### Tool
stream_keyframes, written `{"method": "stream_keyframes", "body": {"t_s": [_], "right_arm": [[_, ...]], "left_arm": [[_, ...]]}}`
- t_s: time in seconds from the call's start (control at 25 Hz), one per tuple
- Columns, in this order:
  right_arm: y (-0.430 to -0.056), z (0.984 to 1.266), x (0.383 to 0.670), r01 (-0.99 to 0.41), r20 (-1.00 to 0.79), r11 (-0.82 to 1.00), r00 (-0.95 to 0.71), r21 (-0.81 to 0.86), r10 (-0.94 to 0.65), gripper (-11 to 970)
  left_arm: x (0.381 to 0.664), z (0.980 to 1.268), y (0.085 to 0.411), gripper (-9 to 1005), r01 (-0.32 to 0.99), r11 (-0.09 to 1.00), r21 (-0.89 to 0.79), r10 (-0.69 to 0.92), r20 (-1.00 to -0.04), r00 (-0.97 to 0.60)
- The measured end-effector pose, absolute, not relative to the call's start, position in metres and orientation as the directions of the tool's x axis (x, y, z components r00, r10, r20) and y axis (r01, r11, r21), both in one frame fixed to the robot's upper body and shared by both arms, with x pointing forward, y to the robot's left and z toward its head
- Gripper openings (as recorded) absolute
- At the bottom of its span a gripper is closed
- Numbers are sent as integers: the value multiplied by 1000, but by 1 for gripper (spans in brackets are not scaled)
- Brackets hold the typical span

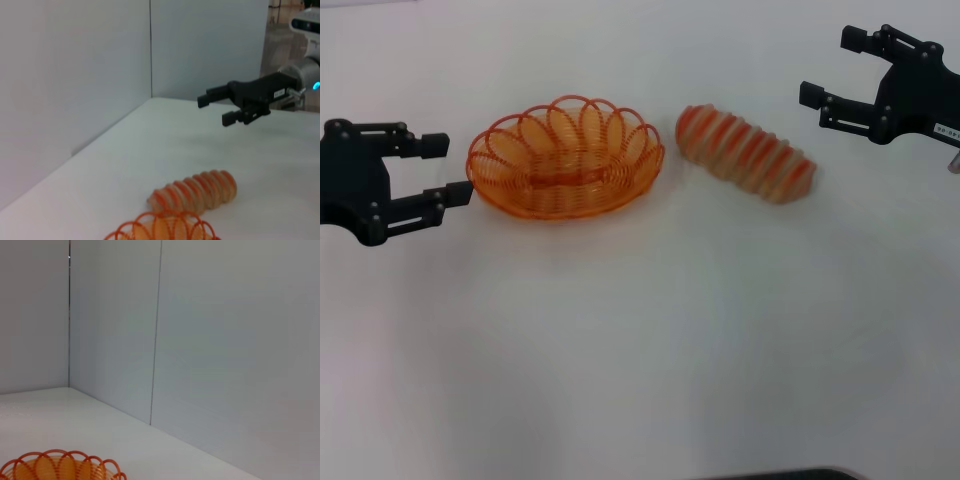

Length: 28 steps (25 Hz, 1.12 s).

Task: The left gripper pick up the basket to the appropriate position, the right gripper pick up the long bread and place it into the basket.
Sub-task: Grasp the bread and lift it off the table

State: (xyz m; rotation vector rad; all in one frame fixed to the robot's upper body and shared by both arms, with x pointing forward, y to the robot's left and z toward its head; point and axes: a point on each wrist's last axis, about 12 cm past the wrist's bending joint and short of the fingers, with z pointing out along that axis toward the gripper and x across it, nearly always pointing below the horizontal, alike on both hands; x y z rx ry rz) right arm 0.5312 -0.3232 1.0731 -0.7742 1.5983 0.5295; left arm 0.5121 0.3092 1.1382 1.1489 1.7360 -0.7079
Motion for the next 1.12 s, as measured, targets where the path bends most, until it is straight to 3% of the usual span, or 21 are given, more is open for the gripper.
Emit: {"method": "stream_keyframes", "body": {"t_s": [0.8,1.12], "right_arm": [[-324,1072,528,-739,-980,669,-60,-83,-187,880],[-323,1072,530,-742,-980,665,-59,-86,-192,880]], "left_arm": [[505,1131,331,535,872,490,13,390,-898,-206],[505,1130,331,587,868,497,8,384,-899,-212]]}}
